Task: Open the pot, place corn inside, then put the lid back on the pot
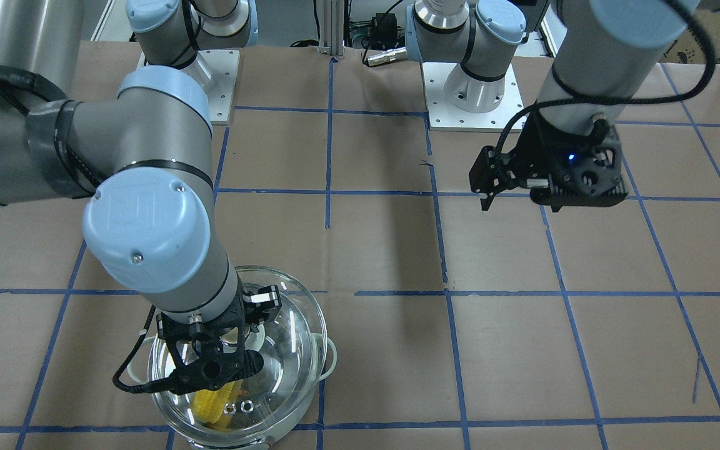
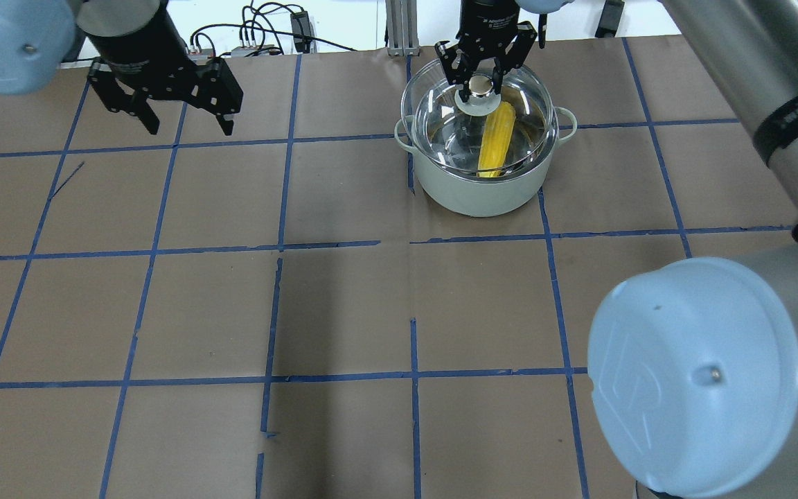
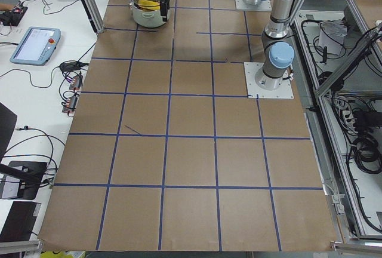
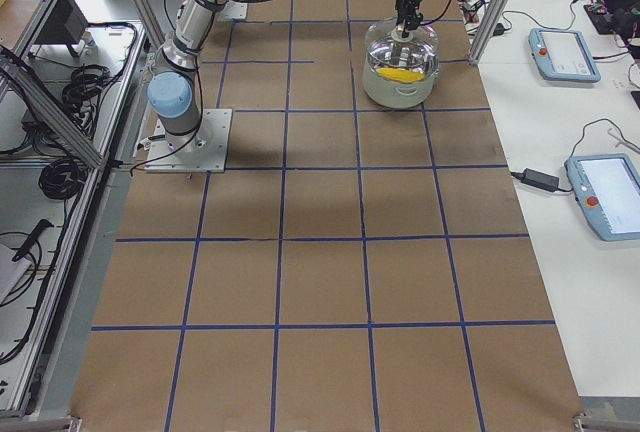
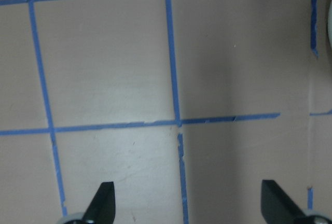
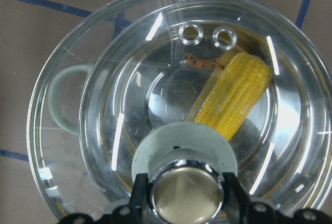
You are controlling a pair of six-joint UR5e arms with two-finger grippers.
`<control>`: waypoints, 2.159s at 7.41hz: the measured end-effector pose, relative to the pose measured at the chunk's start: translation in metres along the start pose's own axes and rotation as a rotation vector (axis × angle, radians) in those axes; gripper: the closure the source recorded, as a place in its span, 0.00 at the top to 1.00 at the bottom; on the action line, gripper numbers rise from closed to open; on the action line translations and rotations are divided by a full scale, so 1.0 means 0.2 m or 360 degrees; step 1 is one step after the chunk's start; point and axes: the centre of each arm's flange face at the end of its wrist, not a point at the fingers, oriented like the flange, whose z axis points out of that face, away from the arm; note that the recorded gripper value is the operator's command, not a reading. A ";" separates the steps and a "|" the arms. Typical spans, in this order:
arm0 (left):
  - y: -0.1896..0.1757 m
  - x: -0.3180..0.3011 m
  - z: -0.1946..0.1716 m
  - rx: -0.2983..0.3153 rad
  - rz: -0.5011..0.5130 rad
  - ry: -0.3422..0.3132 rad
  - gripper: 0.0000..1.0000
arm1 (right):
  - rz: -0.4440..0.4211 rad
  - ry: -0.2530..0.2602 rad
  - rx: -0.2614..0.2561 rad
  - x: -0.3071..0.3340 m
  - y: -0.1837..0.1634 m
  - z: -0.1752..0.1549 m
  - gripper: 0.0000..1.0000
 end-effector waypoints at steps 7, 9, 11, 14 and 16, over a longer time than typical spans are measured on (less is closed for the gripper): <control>0.15 0.00 -0.11 0.0006 0.0103 0.0076 1.00 | 0.0002 -0.0010 -0.0049 0.06 -0.03 0.09 0.33; 0.15 0.01 -0.10 0.0002 0.0096 0.0076 1.00 | 0.0006 -0.0012 -0.0060 0.08 -0.02 0.11 0.33; 0.14 0.01 -0.09 -0.0003 0.0095 0.0084 1.00 | 0.0007 -0.0013 -0.0064 0.08 -0.01 0.12 0.33; 0.14 0.01 -0.08 -0.0007 0.0095 0.0090 1.00 | -0.0001 -0.0005 -0.0065 0.08 -0.01 0.12 0.33; 0.15 0.01 -0.08 -0.0005 0.0094 0.0092 1.00 | -0.0006 0.0000 -0.0066 0.10 -0.01 0.12 0.33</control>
